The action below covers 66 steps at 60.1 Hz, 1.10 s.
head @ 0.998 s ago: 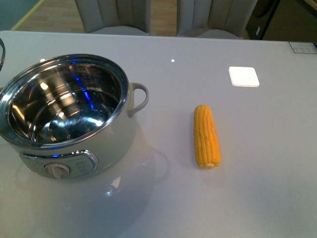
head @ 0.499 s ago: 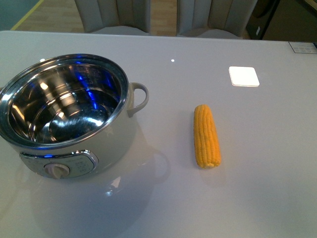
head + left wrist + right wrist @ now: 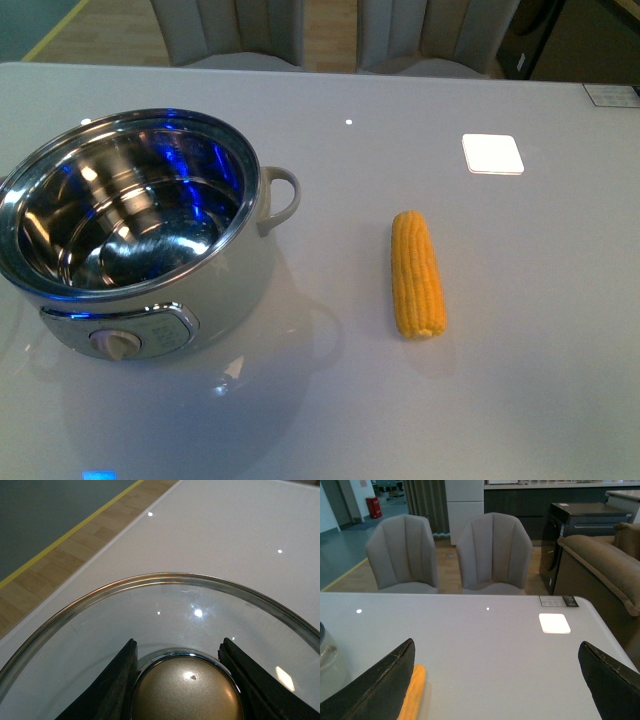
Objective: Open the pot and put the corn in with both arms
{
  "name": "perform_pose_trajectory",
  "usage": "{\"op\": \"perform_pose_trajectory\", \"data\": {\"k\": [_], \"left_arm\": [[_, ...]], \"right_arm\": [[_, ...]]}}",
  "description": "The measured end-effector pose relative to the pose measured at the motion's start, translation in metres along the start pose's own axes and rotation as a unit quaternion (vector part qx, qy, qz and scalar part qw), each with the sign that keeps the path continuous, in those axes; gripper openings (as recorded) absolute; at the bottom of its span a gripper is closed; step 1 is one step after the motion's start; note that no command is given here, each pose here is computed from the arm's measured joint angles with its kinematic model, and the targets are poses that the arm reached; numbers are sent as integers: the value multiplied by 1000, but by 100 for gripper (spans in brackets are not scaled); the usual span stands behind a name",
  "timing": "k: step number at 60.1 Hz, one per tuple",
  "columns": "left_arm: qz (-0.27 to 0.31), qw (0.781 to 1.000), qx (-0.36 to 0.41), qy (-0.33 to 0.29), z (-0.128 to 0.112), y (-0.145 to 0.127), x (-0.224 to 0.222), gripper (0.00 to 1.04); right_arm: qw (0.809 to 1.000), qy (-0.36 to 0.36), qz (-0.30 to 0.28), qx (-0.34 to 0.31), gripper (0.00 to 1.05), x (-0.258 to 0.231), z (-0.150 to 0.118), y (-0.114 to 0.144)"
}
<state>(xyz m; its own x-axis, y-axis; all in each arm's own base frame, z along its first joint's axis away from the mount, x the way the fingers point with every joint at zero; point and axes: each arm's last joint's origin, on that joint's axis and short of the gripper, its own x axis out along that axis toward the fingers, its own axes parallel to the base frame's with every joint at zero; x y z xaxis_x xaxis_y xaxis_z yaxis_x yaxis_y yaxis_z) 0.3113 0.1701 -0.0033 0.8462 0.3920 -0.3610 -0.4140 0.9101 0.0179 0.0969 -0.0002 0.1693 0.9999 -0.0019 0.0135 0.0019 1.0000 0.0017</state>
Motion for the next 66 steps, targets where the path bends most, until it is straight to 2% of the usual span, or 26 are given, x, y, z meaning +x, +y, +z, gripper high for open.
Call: {"op": "perform_pose_trajectory", "data": {"k": [17, 39, 66], "left_arm": [[-5, 1000, 14, 0, -26, 1, 11, 43], [-17, 1000, 15, 1, -44, 0, 11, 43], [-17, 1000, 13, 6, -48, -1, 11, 43]], "right_arm": [[1000, 0, 0, 0, 96, 0, 0, 0], [1000, 0, 0, 0, 96, 0, 0, 0], [1000, 0, 0, 0, 96, 0, 0, 0]]}}
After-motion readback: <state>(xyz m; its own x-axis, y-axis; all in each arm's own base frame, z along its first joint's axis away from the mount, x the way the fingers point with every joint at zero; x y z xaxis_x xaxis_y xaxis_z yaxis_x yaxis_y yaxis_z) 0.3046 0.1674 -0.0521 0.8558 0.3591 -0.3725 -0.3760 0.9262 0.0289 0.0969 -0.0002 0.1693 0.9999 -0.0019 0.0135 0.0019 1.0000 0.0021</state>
